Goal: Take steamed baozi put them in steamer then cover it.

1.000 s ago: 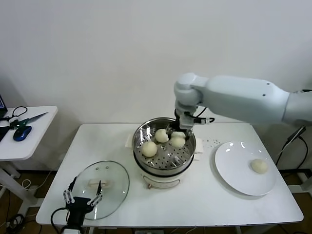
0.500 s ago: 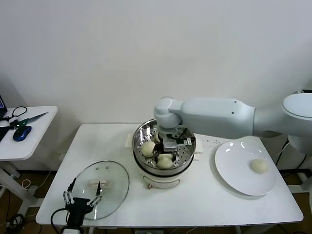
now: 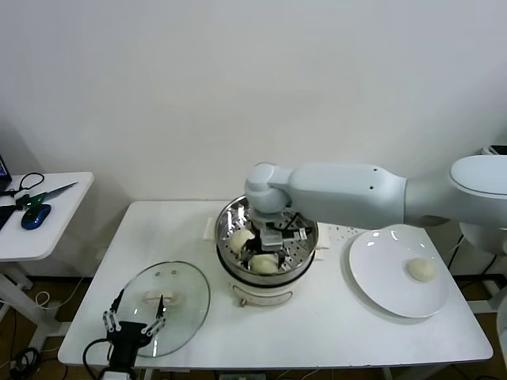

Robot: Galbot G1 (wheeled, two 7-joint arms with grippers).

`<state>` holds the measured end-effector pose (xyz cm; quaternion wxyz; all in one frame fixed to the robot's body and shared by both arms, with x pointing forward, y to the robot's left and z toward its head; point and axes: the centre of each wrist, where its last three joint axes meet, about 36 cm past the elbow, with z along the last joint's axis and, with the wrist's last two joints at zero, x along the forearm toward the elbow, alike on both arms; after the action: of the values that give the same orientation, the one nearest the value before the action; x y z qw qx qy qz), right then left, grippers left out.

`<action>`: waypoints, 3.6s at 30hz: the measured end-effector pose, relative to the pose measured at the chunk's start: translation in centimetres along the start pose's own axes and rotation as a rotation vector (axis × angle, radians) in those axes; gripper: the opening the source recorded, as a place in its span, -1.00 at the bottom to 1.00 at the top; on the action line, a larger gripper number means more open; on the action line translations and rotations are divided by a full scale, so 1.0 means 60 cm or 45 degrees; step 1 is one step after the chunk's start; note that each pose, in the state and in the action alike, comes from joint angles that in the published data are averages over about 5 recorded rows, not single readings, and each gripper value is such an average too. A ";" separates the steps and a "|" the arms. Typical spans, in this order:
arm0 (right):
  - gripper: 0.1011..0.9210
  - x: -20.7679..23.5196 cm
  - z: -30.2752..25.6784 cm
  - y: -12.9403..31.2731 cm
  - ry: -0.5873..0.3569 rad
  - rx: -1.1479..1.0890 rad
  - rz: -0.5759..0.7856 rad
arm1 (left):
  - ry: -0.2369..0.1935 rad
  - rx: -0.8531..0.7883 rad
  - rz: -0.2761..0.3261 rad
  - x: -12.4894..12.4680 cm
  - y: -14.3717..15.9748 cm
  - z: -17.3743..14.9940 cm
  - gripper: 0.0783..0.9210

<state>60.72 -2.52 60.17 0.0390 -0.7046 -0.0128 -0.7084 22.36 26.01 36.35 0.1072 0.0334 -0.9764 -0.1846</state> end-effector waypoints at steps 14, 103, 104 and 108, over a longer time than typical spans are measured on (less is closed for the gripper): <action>0.76 0.104 0.076 0.169 0.124 -0.432 0.133 | -0.026 -0.010 0.003 -0.004 0.002 -0.010 0.77; 0.43 -0.141 0.002 0.851 0.166 -2.107 0.089 | 0.003 -0.044 0.028 0.008 -0.004 -0.012 0.77; 0.43 -0.129 0.008 0.843 0.168 -2.102 0.107 | -0.001 -0.043 0.031 0.009 -0.004 -0.013 0.77; 0.43 -0.076 0.037 0.799 0.166 -2.086 0.194 | -0.019 -0.040 0.043 0.008 -0.006 -0.018 0.77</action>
<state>66.45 -49.96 53.86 -0.4386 -0.4661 0.5581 -0.5281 22.14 25.23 37.26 0.1038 0.0138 -0.9745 -0.1983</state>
